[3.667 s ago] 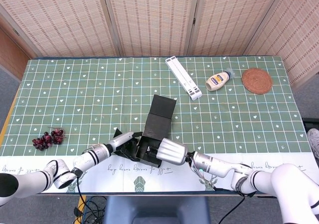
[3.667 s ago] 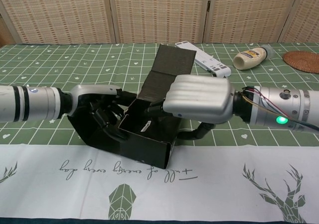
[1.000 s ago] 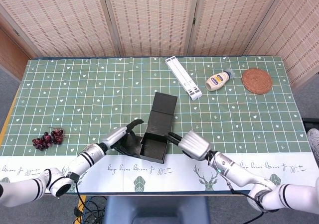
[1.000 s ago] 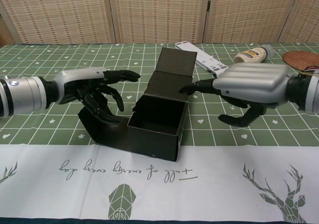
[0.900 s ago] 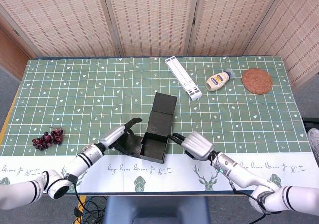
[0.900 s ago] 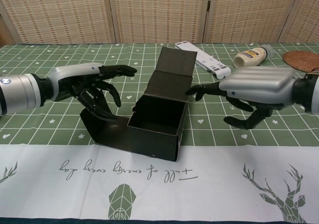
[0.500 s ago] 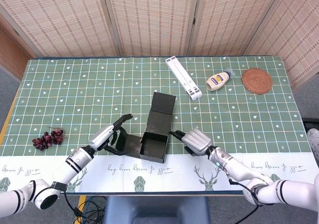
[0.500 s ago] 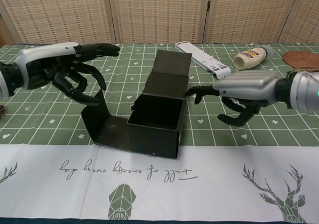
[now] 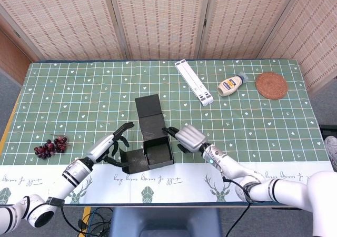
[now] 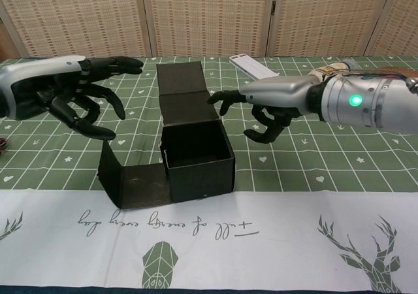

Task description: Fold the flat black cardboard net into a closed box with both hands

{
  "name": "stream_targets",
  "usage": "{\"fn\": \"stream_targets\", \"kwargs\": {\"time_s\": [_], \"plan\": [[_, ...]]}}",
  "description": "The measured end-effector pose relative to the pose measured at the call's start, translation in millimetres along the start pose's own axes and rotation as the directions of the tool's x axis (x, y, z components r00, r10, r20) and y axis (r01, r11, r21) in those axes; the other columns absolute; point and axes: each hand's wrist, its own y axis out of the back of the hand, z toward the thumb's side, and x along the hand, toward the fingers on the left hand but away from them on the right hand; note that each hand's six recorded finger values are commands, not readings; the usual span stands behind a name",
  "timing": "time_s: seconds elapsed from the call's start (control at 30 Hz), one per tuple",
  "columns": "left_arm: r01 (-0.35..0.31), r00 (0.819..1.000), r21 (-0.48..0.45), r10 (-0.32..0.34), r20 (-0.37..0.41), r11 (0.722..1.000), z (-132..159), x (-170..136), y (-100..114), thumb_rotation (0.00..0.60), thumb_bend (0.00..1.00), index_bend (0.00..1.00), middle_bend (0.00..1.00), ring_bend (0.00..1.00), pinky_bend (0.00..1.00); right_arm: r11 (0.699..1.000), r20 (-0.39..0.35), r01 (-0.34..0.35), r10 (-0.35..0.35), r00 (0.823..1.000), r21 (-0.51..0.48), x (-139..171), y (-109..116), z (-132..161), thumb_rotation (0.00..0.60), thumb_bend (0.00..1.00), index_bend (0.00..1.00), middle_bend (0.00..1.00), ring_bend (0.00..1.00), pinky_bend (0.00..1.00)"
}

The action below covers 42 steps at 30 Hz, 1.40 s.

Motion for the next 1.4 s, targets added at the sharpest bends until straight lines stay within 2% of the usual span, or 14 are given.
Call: {"fn": "stream_targets", "kwargs": {"time_s": [0.03, 0.13, 0.2, 0.23, 0.33, 0.47, 0.77, 0.97, 1.17, 1.33, 1.4], "plan": [[-0.001, 1.000, -0.003, 0.001, 0.000, 1.000, -0.4, -0.6, 0.2, 0.600, 0.06, 0.00, 0.00, 0.38, 0.73, 1.000, 0.005, 0.004, -0.004, 1.000, -0.024, 3.2, -0.3, -0.7, 0.600, 0.39, 0.00, 0.14, 0.76, 1.00], [-0.001, 1.000, -0.010, 0.001, 0.003, 1.000, -1.0, -2.3, -0.4, 0.600, 0.06, 0.00, 0.00, 0.38, 0.73, 0.993, 0.034, 0.016, -0.012, 0.999, -0.114, 17.3, -4.1, -6.3, 0.600, 0.11, 0.00, 0.10, 0.76, 1.00], [0.001, 1.000, -0.011, -0.001, 0.007, 1.000, -0.6, -3.1, -1.4, 0.600, 0.06, 0.00, 0.00, 0.38, 0.73, 0.984, 0.061, 0.019, -0.009, 0.998, -0.176, 28.3, -9.9, -11.2, 0.600, 0.01, 0.00, 0.08, 0.76, 1.00], [0.003, 1.000, -0.011, -0.003, 0.009, 1.000, -0.2, -3.3, -2.0, 0.600, 0.06, 0.00, 0.00, 0.38, 0.73, 0.979, 0.072, 0.019, -0.005, 0.997, -0.203, 32.1, -12.5, -12.9, 0.600, 0.00, 0.00, 0.07, 0.76, 1.00], [0.010, 1.000, -0.012, -0.010, 0.017, 1.000, 2.0, -3.1, -4.3, 0.600, 0.06, 0.00, 0.00, 0.38, 0.73, 0.955, 0.106, 0.021, 0.011, 0.994, -0.297, 40.1, -20.2, -17.8, 0.600, 0.00, 0.00, 0.07, 0.76, 1.00], [0.015, 1.000, -0.012, -0.015, 0.025, 1.000, 5.0, -2.2, -6.4, 0.600, 0.06, 0.00, 0.00, 0.38, 0.73, 0.902, 0.135, 0.027, 0.035, 0.990, -0.430, 44.3, -30.6, -19.4, 0.600, 0.00, 0.00, 0.07, 0.76, 1.00], [0.013, 1.000, -0.019, -0.013, 0.026, 1.000, 6.5, -4.1, -5.3, 0.600, 0.06, 0.00, 0.00, 0.38, 0.73, 0.824, 0.130, 0.031, 0.052, 0.990, -0.566, 21.7, -48.9, -2.2, 0.600, 0.00, 0.00, 0.06, 0.76, 1.00], [0.004, 1.000, -0.032, -0.003, 0.019, 0.999, 3.6, -7.7, -2.3, 0.600, 0.06, 0.00, 0.00, 0.38, 0.73, 0.803, 0.127, 0.031, 0.056, 0.990, -0.595, 3.6, -54.1, 6.3, 0.600, 0.00, 0.00, 0.06, 0.76, 1.00], [-0.005, 1.000, -0.039, 0.006, 0.017, 0.999, 0.7, -10.8, 0.8, 0.600, 0.06, 0.00, 0.00, 0.38, 0.73, 0.798, 0.120, 0.022, 0.063, 0.991, -0.602, -10.1, -60.6, 17.1, 0.600, 0.00, 0.00, 0.07, 0.76, 1.00], [-0.015, 1.000, -0.047, 0.016, 0.014, 0.999, -1.8, -13.3, 3.5, 0.600, 0.06, 0.00, 0.00, 0.38, 0.73, 0.789, 0.125, 0.031, 0.059, 0.990, -0.614, -17.1, -64.3, 24.2, 0.600, 0.00, 0.00, 0.13, 0.76, 1.00], [-0.020, 1.000, -0.052, 0.021, 0.015, 0.998, -2.5, -14.2, 4.4, 0.600, 0.06, 0.00, 0.00, 0.38, 0.73, 0.783, 0.128, 0.038, 0.054, 0.990, -0.621, -20.7, -65.3, 28.4, 0.600, 0.00, 0.00, 0.19, 0.76, 1.00]]}}
